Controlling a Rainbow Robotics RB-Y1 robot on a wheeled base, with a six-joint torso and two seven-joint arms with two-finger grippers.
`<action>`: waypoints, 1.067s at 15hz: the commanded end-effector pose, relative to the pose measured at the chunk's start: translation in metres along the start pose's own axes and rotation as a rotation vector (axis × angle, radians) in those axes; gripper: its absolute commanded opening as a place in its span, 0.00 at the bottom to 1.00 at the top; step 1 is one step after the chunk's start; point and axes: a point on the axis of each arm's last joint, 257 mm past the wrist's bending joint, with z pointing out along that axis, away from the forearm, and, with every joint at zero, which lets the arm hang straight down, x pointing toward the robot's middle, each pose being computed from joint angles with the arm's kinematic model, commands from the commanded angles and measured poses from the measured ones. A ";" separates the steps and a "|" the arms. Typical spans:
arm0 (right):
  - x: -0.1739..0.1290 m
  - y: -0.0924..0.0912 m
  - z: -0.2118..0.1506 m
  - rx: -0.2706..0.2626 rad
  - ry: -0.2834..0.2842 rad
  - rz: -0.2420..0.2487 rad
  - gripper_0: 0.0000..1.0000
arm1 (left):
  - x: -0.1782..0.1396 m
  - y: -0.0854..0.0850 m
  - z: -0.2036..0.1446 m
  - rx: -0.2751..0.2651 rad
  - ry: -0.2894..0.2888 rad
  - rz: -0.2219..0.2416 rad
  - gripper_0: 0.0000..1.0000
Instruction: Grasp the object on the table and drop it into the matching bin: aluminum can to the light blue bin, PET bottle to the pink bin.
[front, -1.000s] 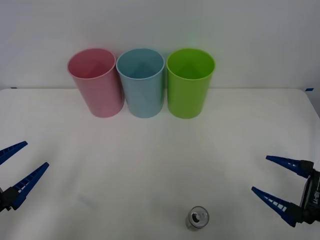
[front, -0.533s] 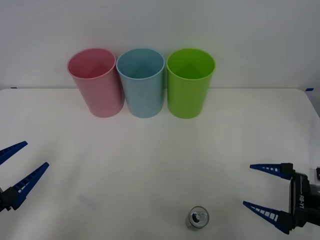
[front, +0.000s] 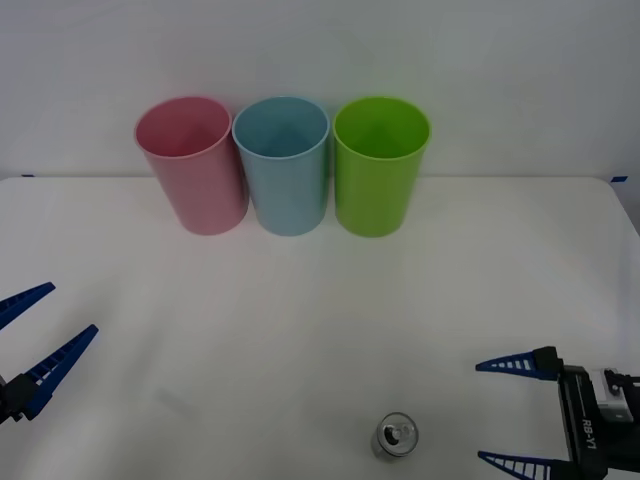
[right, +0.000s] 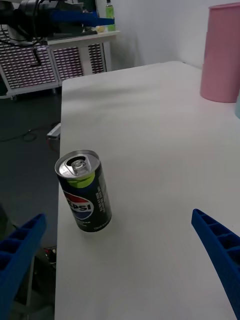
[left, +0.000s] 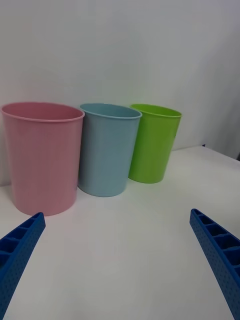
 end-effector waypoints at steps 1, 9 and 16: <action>0.009 0.012 0.010 -0.043 0.018 -0.025 1.00 | 0.000 0.000 0.000 0.000 0.000 0.000 1.00; 0.030 0.025 0.050 -0.077 -0.011 -0.076 1.00 | 0.000 0.000 0.000 0.000 0.000 0.000 1.00; 0.037 0.030 0.091 -0.070 -0.019 -0.086 1.00 | 0.000 0.000 0.000 0.000 0.000 0.000 1.00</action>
